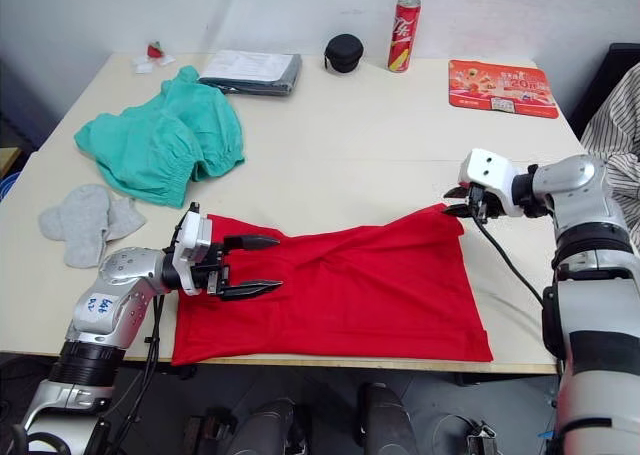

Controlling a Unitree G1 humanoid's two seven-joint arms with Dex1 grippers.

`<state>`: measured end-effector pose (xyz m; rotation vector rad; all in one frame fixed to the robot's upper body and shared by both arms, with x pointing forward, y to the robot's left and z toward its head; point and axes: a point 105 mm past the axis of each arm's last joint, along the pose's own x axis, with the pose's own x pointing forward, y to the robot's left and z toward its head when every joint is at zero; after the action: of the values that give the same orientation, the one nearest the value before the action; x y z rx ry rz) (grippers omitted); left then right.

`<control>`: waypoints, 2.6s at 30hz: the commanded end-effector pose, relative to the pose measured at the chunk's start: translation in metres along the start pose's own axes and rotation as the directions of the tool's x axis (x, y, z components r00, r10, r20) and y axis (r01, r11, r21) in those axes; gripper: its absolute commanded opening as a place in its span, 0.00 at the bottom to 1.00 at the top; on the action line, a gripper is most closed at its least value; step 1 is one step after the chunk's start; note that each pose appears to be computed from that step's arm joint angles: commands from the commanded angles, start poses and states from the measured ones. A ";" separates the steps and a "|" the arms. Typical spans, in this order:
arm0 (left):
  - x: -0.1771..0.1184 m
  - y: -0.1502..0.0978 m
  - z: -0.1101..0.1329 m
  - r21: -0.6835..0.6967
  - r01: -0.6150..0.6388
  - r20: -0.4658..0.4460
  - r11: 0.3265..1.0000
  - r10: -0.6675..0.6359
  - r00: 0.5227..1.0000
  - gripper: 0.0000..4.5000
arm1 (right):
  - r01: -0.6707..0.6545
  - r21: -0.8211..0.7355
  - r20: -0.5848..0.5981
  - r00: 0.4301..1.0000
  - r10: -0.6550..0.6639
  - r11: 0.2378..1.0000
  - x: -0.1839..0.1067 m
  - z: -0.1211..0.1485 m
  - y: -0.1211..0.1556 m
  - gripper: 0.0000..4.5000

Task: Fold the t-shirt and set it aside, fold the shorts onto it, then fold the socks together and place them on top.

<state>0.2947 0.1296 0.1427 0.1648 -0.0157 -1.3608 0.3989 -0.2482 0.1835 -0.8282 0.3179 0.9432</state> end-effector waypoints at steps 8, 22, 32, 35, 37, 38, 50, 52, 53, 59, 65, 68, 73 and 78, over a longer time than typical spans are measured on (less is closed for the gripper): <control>0.000 0.004 0.007 0.036 -0.012 0.006 0.999 0.012 1.000 0.92 | -0.039 -0.029 -0.083 0.996 0.037 0.999 0.009 -0.004 0.003 0.77; -0.001 0.003 0.007 0.036 -0.018 0.000 0.999 0.018 1.000 0.92 | -0.025 -0.051 -0.088 0.996 0.020 0.998 0.020 -0.001 0.003 0.01; -0.001 0.006 0.005 0.037 -0.036 -0.010 0.999 0.037 0.999 0.92 | 0.019 -0.100 -0.022 1.000 -0.021 0.995 -0.014 0.007 -0.009 0.01; -0.003 0.007 0.001 0.035 -0.042 -0.025 0.998 0.043 0.999 0.92 | 0.038 -0.110 -0.001 0.999 -0.038 0.993 -0.029 0.006 -0.011 0.01; -0.003 0.009 -0.002 0.030 -0.046 -0.040 0.998 0.047 0.998 0.92 | 0.042 -0.117 0.016 0.999 -0.040 0.992 -0.036 0.004 -0.008 0.01; -0.003 0.009 -0.003 0.030 -0.047 -0.046 0.998 0.048 0.998 0.92 | 0.037 -0.119 0.022 0.999 -0.035 0.992 -0.038 0.002 -0.006 0.01; 0.002 0.030 -0.022 0.030 -0.116 -0.131 0.993 0.119 0.984 0.92 | 0.039 -0.076 0.068 0.997 -0.034 0.996 -0.018 -0.019 0.024 0.01; 0.002 0.033 -0.022 0.028 -0.127 -0.125 0.992 0.129 0.984 0.92 | 0.044 -0.056 0.051 0.998 -0.041 0.997 -0.016 -0.024 0.026 0.01; 0.002 0.034 -0.022 0.027 -0.128 -0.124 0.991 0.130 0.984 0.92 | 0.048 -0.048 0.044 0.998 -0.046 0.998 -0.016 -0.026 0.027 0.01; -0.002 0.036 -0.023 0.013 -0.142 -0.138 0.990 0.143 0.980 0.92 | 0.169 -0.114 0.097 0.983 -0.158 0.979 -0.035 -0.016 0.018 0.01; -0.010 0.037 -0.028 -0.016 -0.163 -0.177 0.987 0.158 0.971 0.92 | 0.278 -0.148 0.135 0.956 -0.259 0.949 -0.056 -0.015 0.016 0.01; -0.014 0.037 -0.031 -0.030 -0.175 -0.195 0.984 0.166 0.967 0.92 | 0.294 -0.135 0.135 0.951 -0.277 0.946 -0.059 -0.019 0.025 0.01; -0.018 0.038 -0.030 -0.040 -0.186 -0.196 0.982 0.175 0.965 0.92 | 0.264 -0.074 0.134 0.958 -0.253 0.962 -0.043 -0.031 0.060 0.01; -0.020 0.038 -0.028 -0.037 -0.184 -0.188 0.982 0.174 0.967 0.92 | 0.272 -0.051 0.119 0.957 -0.265 0.961 -0.025 -0.039 0.095 0.01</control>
<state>0.3304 0.1553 0.1111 0.2273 0.1934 -1.1673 0.3096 -0.2629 0.1098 -0.8128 0.1269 0.7811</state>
